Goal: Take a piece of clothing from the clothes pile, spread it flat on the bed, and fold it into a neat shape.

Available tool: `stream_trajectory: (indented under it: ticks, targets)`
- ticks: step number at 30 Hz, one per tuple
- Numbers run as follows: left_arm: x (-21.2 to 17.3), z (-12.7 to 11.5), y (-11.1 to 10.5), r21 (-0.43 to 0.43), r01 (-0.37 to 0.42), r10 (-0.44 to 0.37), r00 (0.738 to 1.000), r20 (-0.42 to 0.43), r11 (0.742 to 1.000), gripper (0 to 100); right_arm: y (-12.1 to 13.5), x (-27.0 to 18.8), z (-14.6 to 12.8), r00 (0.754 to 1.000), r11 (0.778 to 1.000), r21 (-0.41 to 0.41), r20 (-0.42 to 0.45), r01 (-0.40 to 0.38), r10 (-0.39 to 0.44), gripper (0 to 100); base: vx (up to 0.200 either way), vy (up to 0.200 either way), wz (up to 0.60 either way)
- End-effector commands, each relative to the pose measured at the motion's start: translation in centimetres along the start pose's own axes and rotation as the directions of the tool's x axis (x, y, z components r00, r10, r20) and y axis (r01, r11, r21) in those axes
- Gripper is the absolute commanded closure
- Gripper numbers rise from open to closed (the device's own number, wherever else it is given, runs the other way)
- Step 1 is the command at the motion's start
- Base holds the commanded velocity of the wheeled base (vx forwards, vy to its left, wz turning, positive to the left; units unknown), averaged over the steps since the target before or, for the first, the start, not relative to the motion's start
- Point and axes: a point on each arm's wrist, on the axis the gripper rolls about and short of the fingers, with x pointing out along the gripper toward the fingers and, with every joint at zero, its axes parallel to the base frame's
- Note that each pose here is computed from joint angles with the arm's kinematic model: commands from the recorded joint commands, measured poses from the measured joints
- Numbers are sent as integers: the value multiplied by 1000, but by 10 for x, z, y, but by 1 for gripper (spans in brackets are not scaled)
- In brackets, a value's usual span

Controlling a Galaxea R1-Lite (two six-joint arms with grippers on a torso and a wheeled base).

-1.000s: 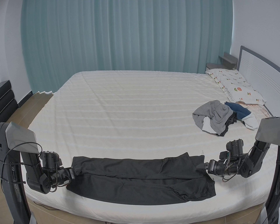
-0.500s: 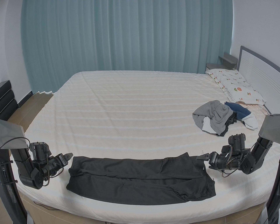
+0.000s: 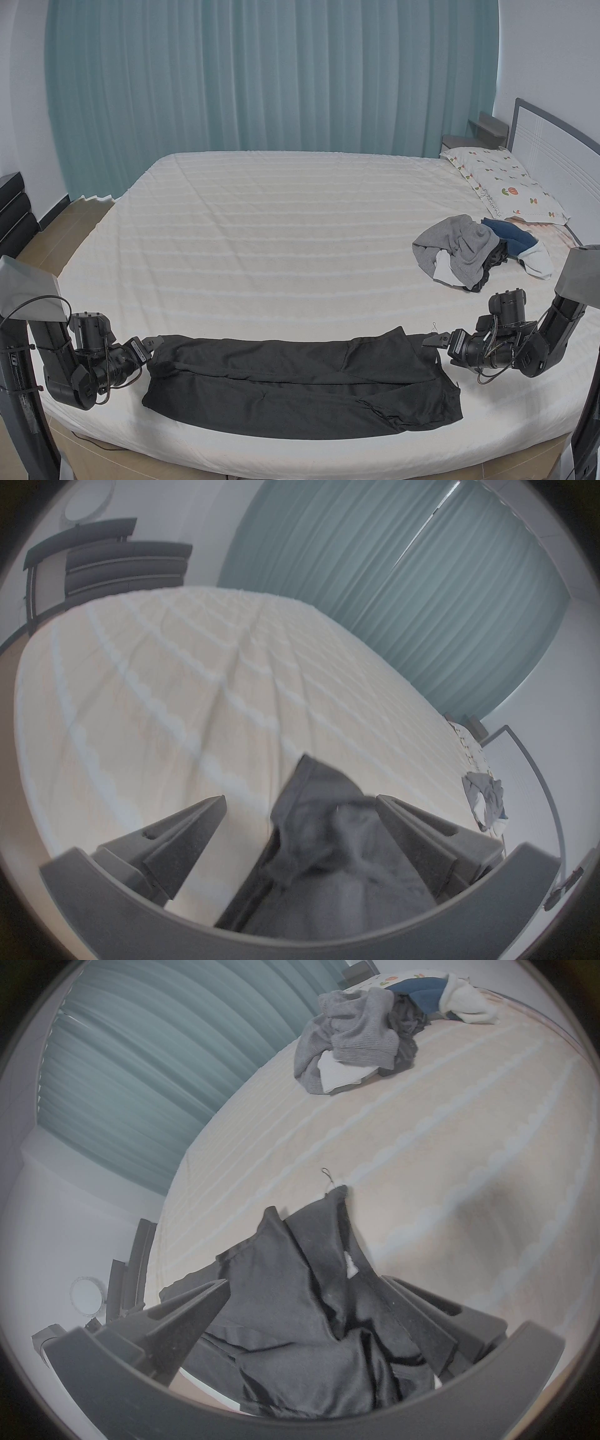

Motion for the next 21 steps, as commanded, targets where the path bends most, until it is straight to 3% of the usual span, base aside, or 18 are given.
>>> stream_trajectory:
  ticks: [1, 5, 6, 13, 21]
  targets:
    - [-14, -10, 1, -20, 14, -15, 998, -53, 1000, 0, 9, -29, -9, 1000, 999, 43, 16, -11, 10, 0, 0, 0, 0]
    - [-16, -13, -2, -23, 22, -23, 998, -65, 1000, 0, 10, -34, -18, 1000, 999, 48, -1, -6, 6, 0, 0, 0, 0]
    - [-23, -21, -4, -58, 13, -18, 995, -94, 998, 0, 10, -41, -29, 1000, 999, 47, -20, 13, -12, 0, 0, 0, 0]
    - [-36, -33, 1, -80, -19, 6, 989, -149, 997, 0, 10, -47, -44, 996, 988, 123, -1, 92, -92, 0, -171, 0, 0]
    - [-31, -37, -3, -107, -24, 7, 987, -159, 994, 0, 14, -56, -48, 997, 988, 135, 11, 70, -72, 0, 0, 0, 0]
